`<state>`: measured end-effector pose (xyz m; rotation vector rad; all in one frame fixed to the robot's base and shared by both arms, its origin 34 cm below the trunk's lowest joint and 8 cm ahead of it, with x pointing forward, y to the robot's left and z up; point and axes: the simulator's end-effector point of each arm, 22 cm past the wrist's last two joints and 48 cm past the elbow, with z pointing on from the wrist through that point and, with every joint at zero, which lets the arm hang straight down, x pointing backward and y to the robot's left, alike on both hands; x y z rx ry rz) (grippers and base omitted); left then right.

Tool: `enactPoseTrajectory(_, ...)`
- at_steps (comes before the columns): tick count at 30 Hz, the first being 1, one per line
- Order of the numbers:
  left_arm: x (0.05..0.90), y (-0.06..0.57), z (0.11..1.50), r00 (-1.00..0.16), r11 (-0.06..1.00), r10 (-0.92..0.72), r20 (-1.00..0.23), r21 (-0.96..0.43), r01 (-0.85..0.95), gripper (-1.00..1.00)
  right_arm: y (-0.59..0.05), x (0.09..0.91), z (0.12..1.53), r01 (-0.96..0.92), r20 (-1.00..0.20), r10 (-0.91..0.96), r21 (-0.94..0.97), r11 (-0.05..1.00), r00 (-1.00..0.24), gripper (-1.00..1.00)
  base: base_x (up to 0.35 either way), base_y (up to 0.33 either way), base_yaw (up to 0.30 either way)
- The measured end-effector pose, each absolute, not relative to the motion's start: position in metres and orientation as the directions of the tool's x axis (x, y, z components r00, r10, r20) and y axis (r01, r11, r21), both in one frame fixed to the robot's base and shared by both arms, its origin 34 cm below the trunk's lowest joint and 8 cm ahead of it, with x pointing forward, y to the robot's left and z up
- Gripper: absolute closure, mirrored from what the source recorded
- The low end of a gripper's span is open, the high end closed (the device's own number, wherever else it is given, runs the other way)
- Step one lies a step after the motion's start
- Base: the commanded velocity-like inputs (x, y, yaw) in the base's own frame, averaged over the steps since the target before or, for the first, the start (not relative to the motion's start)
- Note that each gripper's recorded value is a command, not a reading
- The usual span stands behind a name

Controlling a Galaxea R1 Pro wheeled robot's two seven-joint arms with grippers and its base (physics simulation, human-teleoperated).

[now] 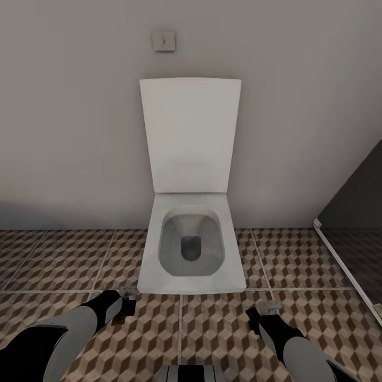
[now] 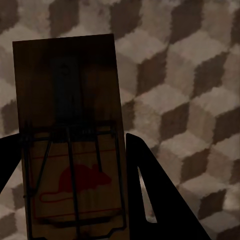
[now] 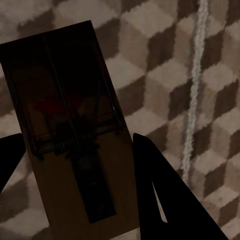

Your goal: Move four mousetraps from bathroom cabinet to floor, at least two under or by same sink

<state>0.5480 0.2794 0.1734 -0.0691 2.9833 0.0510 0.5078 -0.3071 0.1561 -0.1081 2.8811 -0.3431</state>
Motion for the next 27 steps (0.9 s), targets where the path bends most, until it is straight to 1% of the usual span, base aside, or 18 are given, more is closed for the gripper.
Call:
enactPoseTrajectory(5, 0.548, 0.279, 0.173, -0.987, 0.998, -0.043, -0.157, 0.03, -0.048, 1.0, -0.3, 0.499, 0.151, -0.053, -0.214, -0.102, -0.223, 0.973, -0.972, 1.0, 0.0, 0.0, 0.0)
enactPoseTrajectory(14, 0.548, 0.279, 0.173, -0.987, 0.998, -0.043, -0.157, 0.031, -0.048, 1.0, -0.28, 0.485, 0.143, -0.069, -0.226, -0.11, -0.181, 0.981, -0.968, 1.0, 0.0, 0.0, 0.0)
enactPoseTrajectory(27, 0.548, 0.28, 0.173, -0.986, 0.998, -0.044, -0.16, 0.03, -0.049, 1.0, -0.281, 0.484, 0.142, -0.069, -0.229, -0.11, -0.179, 0.981, -0.967, 1.0, 0.0, 0.0, 0.0)
